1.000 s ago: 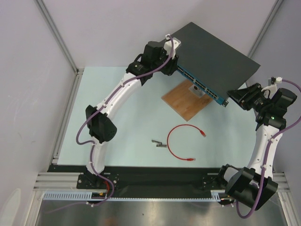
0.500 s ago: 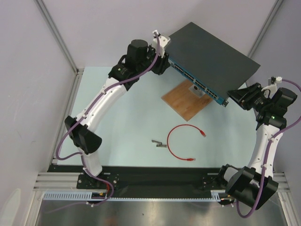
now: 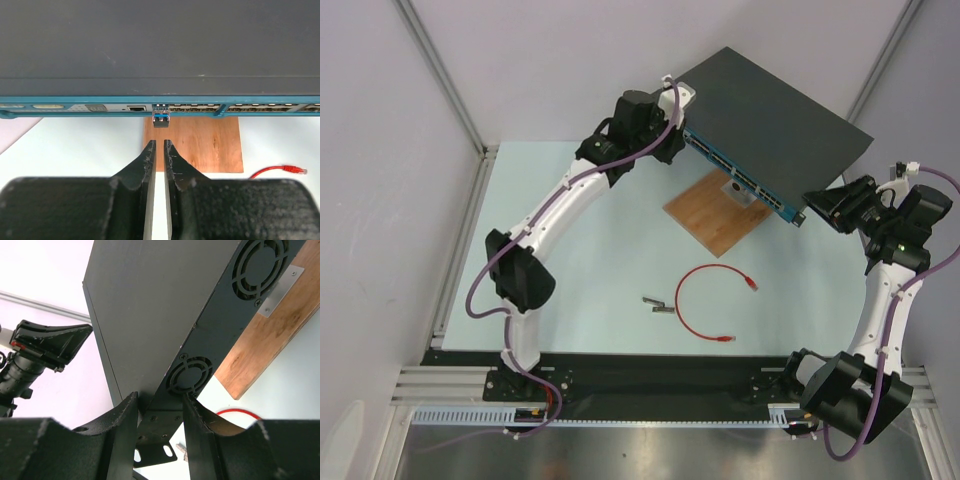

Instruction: Insert the plug into the switch port

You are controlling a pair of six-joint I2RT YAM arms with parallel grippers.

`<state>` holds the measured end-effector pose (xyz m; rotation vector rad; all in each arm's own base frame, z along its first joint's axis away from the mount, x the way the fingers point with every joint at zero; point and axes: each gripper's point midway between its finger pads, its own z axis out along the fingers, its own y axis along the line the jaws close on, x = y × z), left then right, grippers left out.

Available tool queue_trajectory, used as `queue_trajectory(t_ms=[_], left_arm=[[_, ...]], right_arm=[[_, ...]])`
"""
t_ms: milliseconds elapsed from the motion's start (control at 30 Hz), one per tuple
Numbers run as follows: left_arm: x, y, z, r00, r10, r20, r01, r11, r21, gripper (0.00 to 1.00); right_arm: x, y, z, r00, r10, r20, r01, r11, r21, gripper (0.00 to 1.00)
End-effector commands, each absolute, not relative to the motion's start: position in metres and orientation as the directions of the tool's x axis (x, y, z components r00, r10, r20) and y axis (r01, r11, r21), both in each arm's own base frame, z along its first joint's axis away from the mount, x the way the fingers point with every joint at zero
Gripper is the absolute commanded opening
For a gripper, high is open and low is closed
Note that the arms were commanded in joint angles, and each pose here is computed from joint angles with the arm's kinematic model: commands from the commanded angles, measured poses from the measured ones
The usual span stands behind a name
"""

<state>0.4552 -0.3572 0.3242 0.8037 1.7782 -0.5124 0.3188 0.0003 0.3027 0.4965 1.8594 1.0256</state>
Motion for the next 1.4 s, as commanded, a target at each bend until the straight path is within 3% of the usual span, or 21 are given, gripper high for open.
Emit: queue_trajectory(t_ms=[0,800,1367], left_arm=[[0.461,-0.357,0.355,-0.163,0.214,-0.963,0.718,0.695,0.033,0.15],[0.482,-0.378,0.337,-0.182,0.180,-0.967,0.722,0.692,-0.007,0.14],[0.487,-0.400,0.345,-0.122,0.015,-0.992,0.755,0.650,-0.083,0.15]], right_arm=[[0.335,0.018,0.310,-0.514,0.616,-0.597,-0.198,0.591,0.782,0.00],[0.339,0.021,0.303,-0.533,0.608,-0.589,-0.193,0.590,0.784,0.00],[0.343,0.021,0.301,-0.544,0.607,-0.579,-0.190,0.583,0.790,0.00]])
